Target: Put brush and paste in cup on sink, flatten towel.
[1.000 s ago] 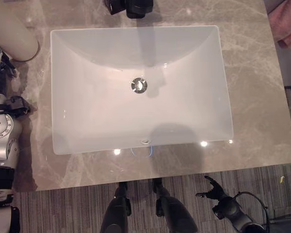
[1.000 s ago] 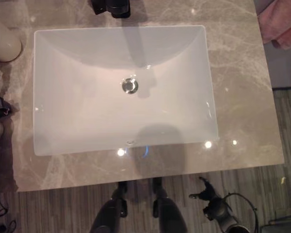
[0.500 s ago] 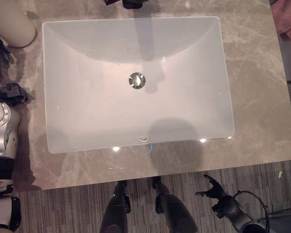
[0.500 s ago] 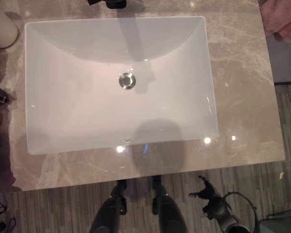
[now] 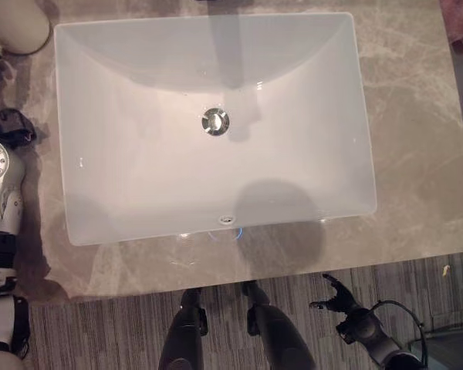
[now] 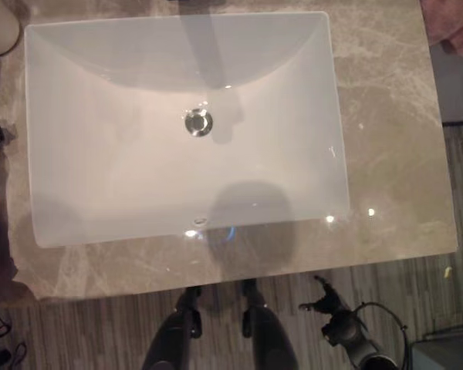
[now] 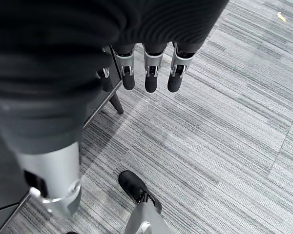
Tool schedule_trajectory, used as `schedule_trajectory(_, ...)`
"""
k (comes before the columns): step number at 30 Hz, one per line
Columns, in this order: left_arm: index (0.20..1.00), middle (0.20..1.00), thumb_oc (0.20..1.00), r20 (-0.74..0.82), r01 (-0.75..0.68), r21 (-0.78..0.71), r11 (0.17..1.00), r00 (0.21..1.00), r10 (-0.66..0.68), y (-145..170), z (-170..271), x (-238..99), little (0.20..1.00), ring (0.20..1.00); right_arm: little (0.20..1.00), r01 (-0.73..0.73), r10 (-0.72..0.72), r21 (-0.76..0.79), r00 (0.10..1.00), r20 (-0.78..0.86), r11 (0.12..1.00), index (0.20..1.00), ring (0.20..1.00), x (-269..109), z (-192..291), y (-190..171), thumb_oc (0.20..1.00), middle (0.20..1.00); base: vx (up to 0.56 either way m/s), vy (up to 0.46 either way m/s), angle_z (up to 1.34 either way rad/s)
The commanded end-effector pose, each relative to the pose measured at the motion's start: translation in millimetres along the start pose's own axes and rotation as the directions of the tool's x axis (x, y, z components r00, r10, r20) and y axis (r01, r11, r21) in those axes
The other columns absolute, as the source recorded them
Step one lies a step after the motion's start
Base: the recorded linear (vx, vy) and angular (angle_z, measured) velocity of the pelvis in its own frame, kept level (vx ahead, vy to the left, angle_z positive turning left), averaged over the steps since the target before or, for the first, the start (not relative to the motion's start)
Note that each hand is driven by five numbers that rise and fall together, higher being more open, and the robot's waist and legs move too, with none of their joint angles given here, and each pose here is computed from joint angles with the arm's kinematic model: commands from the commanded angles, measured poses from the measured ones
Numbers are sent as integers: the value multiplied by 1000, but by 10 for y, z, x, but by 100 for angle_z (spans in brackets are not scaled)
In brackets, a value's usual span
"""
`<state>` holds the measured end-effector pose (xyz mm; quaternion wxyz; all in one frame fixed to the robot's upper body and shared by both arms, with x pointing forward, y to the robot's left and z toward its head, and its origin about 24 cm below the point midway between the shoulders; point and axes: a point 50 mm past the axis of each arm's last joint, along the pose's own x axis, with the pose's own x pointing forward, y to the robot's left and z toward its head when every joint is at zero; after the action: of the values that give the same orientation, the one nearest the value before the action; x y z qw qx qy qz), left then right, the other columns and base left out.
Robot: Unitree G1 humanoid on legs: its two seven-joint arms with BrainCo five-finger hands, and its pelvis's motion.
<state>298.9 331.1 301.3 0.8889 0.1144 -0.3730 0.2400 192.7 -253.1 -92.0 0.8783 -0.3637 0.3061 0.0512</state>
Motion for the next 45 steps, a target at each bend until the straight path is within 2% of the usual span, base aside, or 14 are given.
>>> schedule_trajectory(1, 200, 200, 200, -138, 7, 41, 999, 990, -1, -96, -382, -169, 200, 200, 1000, 47, -47, 1, 998, 31, 999, 1000, 1000, 10, 32, -148, 1000, 1000, 0, 0, 0)
schedule_trajectory(27, 200, 200, 200, -87, -40, 117, 992, 995, 51, -123, -136, 304, 200, 200, 1000, 32, -34, 49, 998, 54, 998, 1000, 1000, -18, 46, -81, 1000, 1000, 0, 1, -2)
schedule_trajectory(45, 200, 200, 200, -111, 1, 93, 996, 994, 9, -366, -194, 278, 200, 200, 1000, 12, -13, 19, 998, 65, 1000, 1000, 1000, -14, 66, -35, 1000, 1000, 0, 0, 0)
